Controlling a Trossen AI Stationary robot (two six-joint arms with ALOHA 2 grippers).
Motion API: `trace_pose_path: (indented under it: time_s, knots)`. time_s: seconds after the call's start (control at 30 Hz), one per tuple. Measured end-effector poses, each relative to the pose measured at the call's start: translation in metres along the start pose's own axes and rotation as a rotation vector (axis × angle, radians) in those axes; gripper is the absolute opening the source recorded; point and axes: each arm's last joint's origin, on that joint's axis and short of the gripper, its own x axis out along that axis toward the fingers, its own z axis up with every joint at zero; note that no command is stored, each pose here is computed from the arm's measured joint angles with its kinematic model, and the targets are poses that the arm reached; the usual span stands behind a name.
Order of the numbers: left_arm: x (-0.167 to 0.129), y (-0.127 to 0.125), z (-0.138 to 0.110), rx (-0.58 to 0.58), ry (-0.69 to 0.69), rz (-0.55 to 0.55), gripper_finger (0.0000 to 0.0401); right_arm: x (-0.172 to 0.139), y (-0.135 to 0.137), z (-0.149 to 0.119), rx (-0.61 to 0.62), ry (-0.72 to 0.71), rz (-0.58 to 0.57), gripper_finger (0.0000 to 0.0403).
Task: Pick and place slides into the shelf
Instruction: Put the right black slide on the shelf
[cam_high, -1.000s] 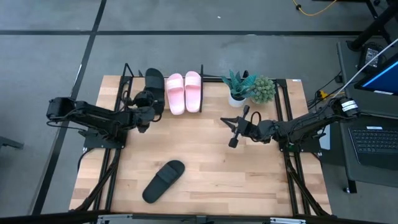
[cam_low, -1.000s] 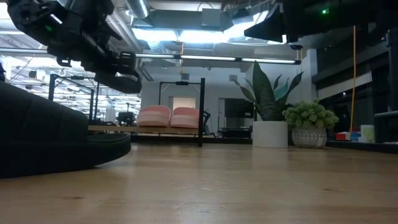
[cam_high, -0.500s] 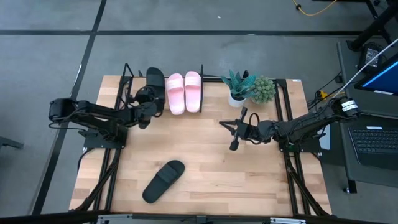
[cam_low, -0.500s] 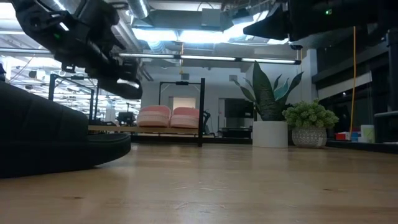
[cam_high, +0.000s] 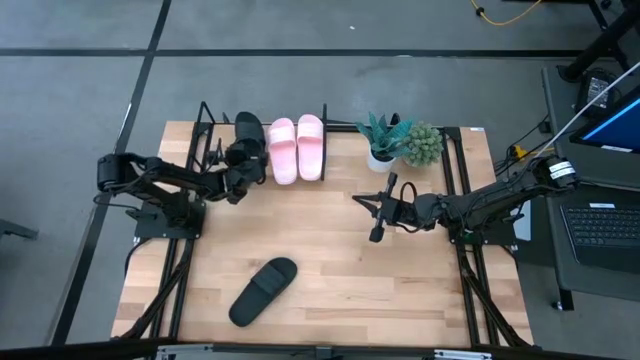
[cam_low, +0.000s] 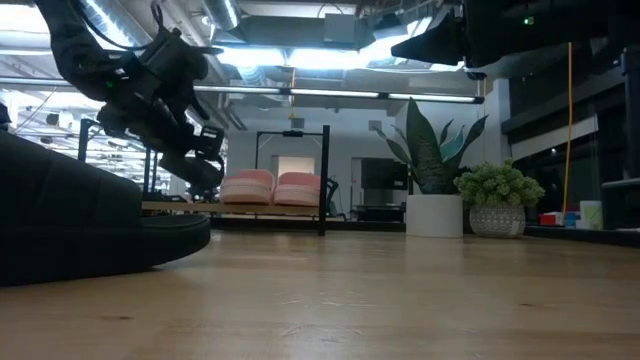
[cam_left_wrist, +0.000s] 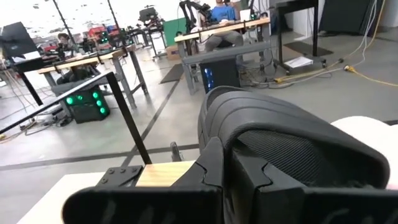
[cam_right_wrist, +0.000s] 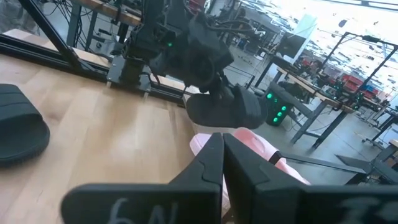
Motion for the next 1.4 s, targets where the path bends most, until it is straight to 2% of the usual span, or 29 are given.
trace_pose_path:
  time_s: [0.2, 0.73, 1.0, 1.4]
  knots:
    - [0.009, 0.000, -0.006, 0.027, 0.021, 0.018, 0.0000, 0.000, 0.000, 0.000, 0.000, 0.000, 0.000, 0.0012]
    - [0.027, -0.003, -0.025, 0.048, 0.116, -0.028, 0.0000, 0.000, 0.000, 0.000, -0.003, 0.001, 0.001, 0.0012]
    - [0.029, -0.003, -0.025, 0.037, 0.135, -0.059, 0.0001, 0.000, 0.000, 0.000, -0.003, 0.001, 0.000, 0.0012]
    - [0.029, -0.005, -0.025, 0.043, 0.151, -0.099, 0.0057, 0.000, 0.000, 0.000, -0.003, 0.001, 0.000, 0.0012]
